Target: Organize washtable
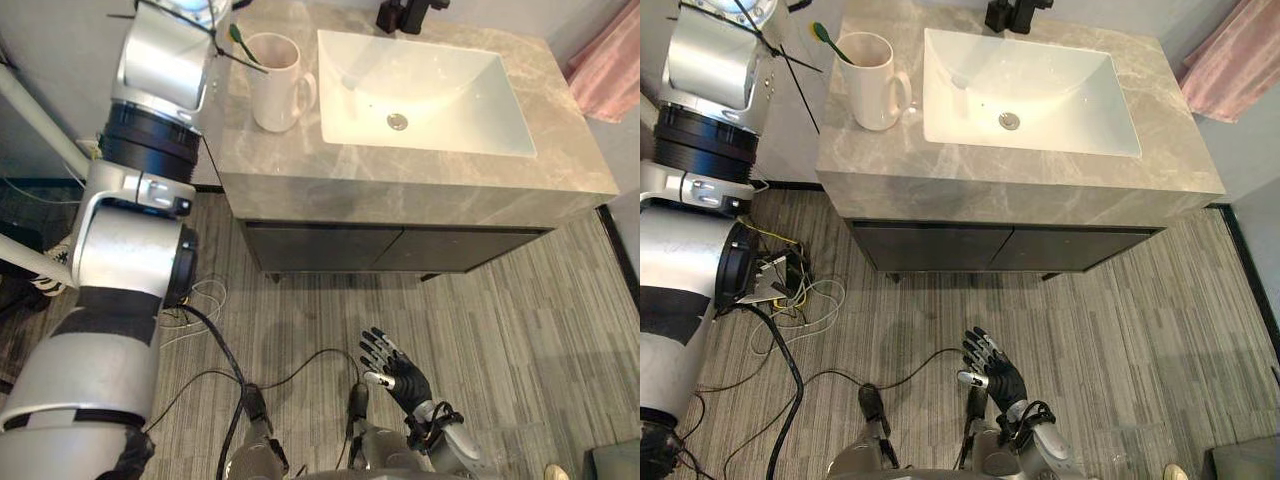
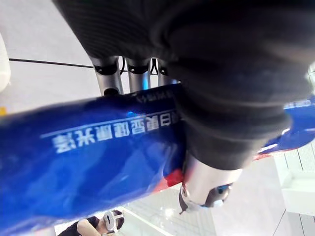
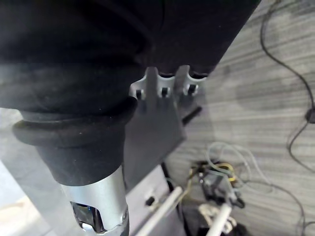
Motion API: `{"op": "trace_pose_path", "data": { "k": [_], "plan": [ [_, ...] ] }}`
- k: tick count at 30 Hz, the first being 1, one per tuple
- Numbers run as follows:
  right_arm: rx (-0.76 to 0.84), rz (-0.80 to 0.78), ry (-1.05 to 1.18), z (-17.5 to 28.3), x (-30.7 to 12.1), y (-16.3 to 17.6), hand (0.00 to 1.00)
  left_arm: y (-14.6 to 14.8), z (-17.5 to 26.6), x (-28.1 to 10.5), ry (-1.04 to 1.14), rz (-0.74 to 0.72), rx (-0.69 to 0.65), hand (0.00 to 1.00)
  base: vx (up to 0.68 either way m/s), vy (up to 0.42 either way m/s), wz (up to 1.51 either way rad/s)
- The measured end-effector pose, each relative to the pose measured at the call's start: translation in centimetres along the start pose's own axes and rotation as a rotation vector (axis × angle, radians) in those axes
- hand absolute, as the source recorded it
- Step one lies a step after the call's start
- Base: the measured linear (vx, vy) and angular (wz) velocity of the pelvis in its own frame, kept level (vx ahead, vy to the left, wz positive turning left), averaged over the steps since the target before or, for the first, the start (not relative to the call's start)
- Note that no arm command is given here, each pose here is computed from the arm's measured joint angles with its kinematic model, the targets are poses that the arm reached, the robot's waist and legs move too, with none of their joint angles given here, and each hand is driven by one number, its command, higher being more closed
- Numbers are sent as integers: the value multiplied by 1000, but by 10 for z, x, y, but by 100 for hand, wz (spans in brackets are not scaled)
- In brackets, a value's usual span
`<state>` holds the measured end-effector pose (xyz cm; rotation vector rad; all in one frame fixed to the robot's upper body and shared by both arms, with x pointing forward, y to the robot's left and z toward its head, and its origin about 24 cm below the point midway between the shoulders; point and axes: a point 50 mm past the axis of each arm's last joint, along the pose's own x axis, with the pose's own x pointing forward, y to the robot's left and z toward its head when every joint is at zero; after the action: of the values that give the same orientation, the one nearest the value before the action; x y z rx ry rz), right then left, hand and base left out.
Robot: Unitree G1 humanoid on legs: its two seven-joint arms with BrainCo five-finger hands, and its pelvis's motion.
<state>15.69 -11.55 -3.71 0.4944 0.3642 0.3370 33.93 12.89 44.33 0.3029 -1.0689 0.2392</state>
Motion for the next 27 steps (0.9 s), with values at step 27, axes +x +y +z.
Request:
{"op": "trace_pose_path", "data": {
  "k": [27],
  "plan": [
    [-21, -2, -21, 3, -1, -2, 0, 4, 13, 16, -10, 52, 2, 100, 19, -5, -2]
  ]
}}
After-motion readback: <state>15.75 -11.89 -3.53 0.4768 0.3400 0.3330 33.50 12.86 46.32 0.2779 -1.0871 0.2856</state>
